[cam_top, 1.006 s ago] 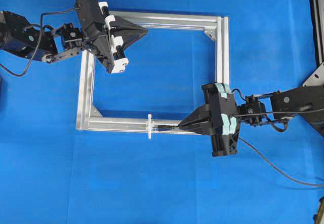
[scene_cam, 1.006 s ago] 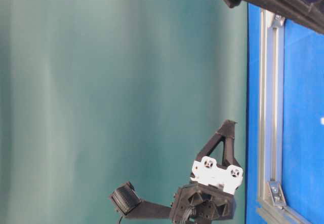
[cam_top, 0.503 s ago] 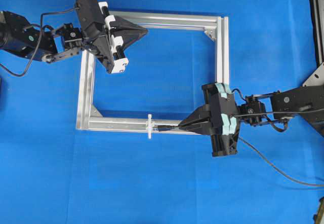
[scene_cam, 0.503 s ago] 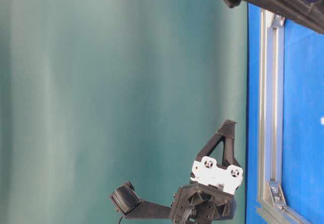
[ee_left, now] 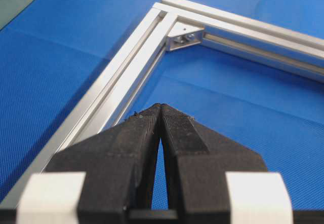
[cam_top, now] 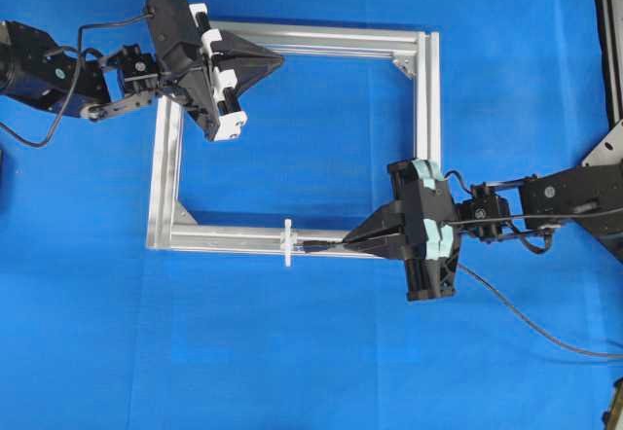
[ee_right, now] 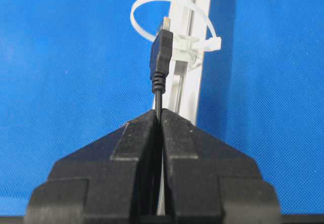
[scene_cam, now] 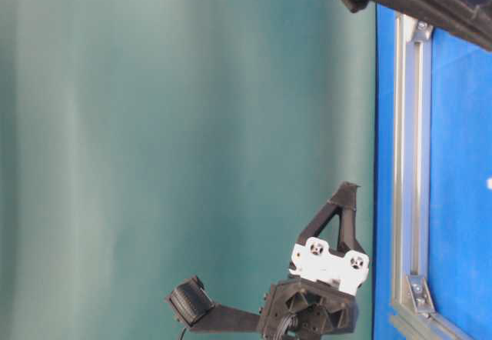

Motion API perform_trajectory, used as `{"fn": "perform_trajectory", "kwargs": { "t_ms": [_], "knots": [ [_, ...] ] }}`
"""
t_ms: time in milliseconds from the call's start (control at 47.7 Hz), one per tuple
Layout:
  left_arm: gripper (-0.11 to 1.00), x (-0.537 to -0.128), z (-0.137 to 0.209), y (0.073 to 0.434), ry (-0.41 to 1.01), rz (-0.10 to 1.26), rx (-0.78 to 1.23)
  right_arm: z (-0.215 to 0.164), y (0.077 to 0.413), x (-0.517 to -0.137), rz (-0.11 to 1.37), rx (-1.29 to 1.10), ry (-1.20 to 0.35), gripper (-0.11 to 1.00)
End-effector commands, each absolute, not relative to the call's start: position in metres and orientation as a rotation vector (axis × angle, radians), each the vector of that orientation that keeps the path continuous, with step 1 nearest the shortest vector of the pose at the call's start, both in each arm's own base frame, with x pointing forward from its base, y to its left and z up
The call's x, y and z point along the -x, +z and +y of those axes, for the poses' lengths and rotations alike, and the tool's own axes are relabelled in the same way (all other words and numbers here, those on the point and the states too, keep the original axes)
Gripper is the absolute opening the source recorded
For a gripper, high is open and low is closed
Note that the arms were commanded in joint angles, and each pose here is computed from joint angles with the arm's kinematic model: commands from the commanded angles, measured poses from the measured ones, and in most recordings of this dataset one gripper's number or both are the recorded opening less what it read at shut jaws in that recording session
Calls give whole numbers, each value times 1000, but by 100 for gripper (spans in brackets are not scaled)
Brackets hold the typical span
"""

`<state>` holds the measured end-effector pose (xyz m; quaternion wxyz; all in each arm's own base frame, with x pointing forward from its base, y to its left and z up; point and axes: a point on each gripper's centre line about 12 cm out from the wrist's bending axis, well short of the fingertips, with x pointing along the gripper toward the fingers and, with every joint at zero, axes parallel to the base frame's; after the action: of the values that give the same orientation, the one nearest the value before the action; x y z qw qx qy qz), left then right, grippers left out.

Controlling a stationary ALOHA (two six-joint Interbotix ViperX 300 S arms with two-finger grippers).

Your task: Insert the wire through the string loop located in the center.

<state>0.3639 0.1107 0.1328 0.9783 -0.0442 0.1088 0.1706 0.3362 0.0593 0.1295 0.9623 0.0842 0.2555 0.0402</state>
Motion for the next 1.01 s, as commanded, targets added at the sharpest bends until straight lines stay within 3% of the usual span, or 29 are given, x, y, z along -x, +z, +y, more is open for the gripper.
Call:
{"fn": "perform_trajectory", "kwargs": {
  "t_ms": [0,629,985],
  "knots": [
    [0,-366,112,150,342,164,81,60,140,-346,473,-175,85,-4],
    [0,-366,109,150,335,166,80,60,137,-397,448,-178,67,-4],
    [0,-367,108,149,333,168,80,62,137,-405,442,-178,68,-4]
  ]
}}
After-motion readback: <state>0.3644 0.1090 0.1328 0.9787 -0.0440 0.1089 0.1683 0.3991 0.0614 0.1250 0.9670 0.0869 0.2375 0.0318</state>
